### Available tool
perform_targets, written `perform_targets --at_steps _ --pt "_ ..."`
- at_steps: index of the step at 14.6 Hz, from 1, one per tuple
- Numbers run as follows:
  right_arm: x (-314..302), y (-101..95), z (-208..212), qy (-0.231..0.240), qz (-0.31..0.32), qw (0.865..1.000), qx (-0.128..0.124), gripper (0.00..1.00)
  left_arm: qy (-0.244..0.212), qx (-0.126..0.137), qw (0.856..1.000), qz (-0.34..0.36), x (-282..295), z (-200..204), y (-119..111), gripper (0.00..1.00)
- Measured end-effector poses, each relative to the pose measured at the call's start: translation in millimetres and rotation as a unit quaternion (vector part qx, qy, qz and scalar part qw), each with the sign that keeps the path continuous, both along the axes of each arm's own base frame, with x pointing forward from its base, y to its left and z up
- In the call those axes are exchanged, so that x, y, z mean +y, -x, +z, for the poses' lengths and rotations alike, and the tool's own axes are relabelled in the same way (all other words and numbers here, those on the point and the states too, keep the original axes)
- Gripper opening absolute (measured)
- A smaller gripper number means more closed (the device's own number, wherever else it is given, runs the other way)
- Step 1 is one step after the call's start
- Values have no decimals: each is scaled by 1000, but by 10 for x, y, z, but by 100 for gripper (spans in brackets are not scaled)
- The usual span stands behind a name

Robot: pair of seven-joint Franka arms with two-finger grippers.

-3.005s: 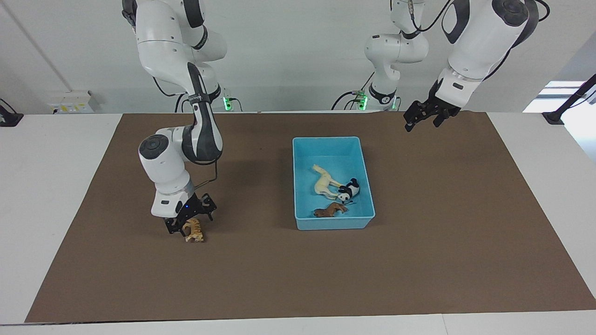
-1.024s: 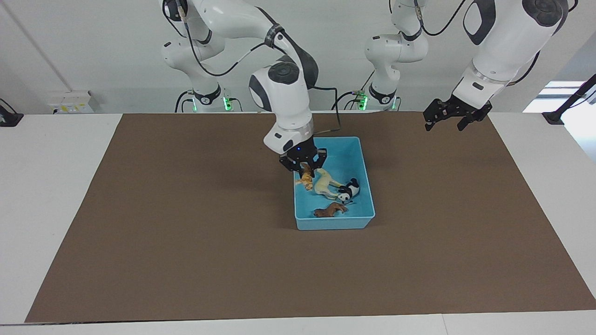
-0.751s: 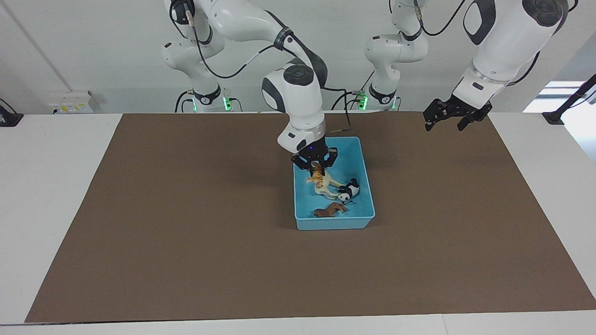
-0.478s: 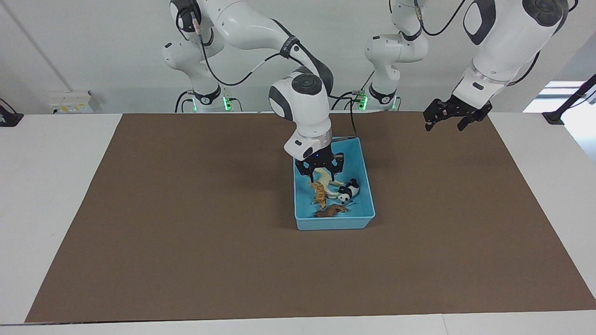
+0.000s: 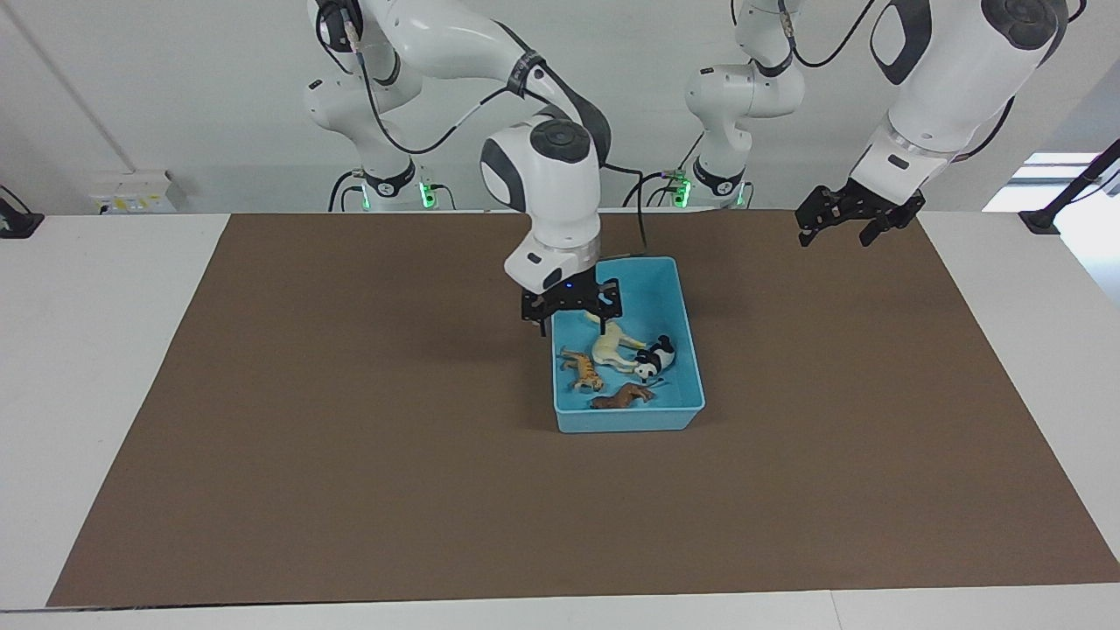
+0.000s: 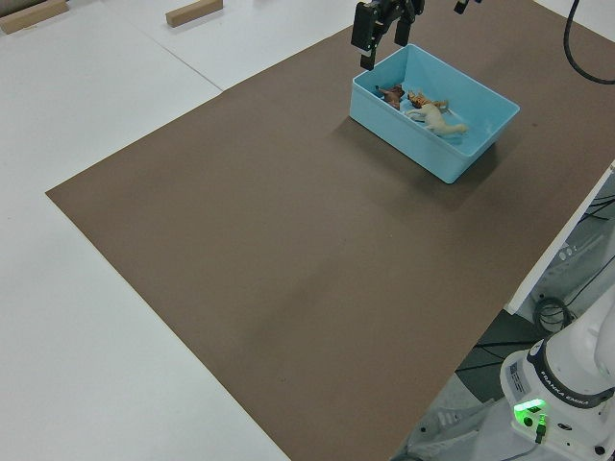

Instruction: Put all toys into storage box

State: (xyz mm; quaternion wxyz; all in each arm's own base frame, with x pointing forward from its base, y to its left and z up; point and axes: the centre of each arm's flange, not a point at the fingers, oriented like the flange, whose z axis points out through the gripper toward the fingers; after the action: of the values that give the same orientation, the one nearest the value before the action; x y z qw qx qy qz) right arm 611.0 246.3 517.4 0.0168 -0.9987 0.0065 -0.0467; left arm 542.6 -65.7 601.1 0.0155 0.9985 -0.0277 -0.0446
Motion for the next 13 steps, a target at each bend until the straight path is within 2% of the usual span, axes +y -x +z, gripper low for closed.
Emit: perform_targets --at_steps 3,6,10,13 --pt "-1138 -147 355 2 -47 999 -2 100 0 0 1000 0 0 0 0 100" --pt "-1961 -2 556 7 -47 999 19 100 0 0 1000 0 0 0 0 100" --pt "-2405 295 500 6 -64 997 41 100 0 0 1000 0 1 0 -1 100" --pt "-2453 415 404 6 -68 996 52 100 0 0 1000 0 1 0 -1 100"
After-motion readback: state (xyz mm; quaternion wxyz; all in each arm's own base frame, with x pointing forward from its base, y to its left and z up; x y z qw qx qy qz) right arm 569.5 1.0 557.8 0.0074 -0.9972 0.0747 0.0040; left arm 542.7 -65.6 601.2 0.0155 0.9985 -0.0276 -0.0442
